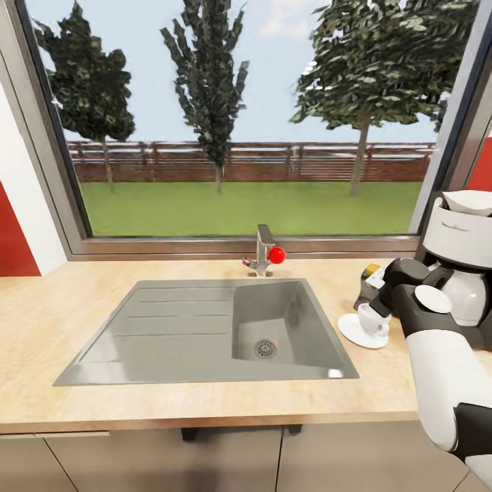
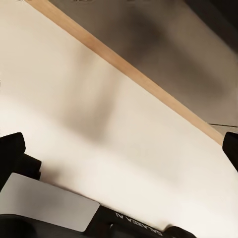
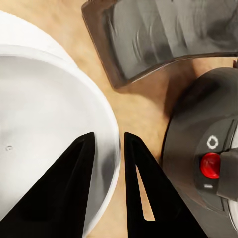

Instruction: Set up a coffee station on the kitchen countertop: keep the coffee maker on the countertop, move the bottle of coffee from the kitchen shelf to the counter next to the coffee maker, place a paper coffee filter on top of the coffee maker, put the saucer next to the coffee maker with the coffee cup on the saucer, and place the electric kettle next to the coffee maker.

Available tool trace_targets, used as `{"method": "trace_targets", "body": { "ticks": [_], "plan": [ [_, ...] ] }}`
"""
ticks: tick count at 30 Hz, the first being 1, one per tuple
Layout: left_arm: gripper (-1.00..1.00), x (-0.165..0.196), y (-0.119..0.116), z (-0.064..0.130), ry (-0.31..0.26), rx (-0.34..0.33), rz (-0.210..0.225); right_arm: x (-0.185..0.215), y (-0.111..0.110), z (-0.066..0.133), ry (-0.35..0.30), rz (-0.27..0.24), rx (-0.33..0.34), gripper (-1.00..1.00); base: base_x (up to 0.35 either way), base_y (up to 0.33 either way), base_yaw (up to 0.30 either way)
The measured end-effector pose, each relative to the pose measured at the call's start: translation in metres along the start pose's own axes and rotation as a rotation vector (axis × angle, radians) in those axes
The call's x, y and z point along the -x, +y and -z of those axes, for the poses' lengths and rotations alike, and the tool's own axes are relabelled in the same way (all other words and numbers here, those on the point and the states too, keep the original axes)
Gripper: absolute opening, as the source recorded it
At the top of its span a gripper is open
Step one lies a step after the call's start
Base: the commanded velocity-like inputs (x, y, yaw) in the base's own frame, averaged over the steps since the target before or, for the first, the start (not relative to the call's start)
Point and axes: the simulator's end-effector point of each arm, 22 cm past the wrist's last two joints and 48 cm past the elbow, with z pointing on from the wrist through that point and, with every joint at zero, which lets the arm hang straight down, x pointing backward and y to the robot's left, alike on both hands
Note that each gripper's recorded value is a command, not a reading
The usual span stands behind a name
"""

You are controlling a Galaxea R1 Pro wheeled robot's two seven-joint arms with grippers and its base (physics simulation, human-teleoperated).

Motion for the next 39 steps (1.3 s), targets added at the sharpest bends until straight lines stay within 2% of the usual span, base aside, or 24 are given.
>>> {"method": "trace_targets", "body": {
  "ticks": [24,39],
  "plan": [
    [1.00,0.001,0.000,0.000,-0.001,-0.001,-0.001,0.000,0.000,0.000,0.000,0.000,0.000,-1.00,0.017,0.017,0.000],
    [1.00,-0.004,0.004,-0.010,-0.001,-0.001,-0.002,-0.004,0.007,-0.009,-0.001,0.001,0.002,-1.00,0.000,0.000,0.000]
  ]
}}
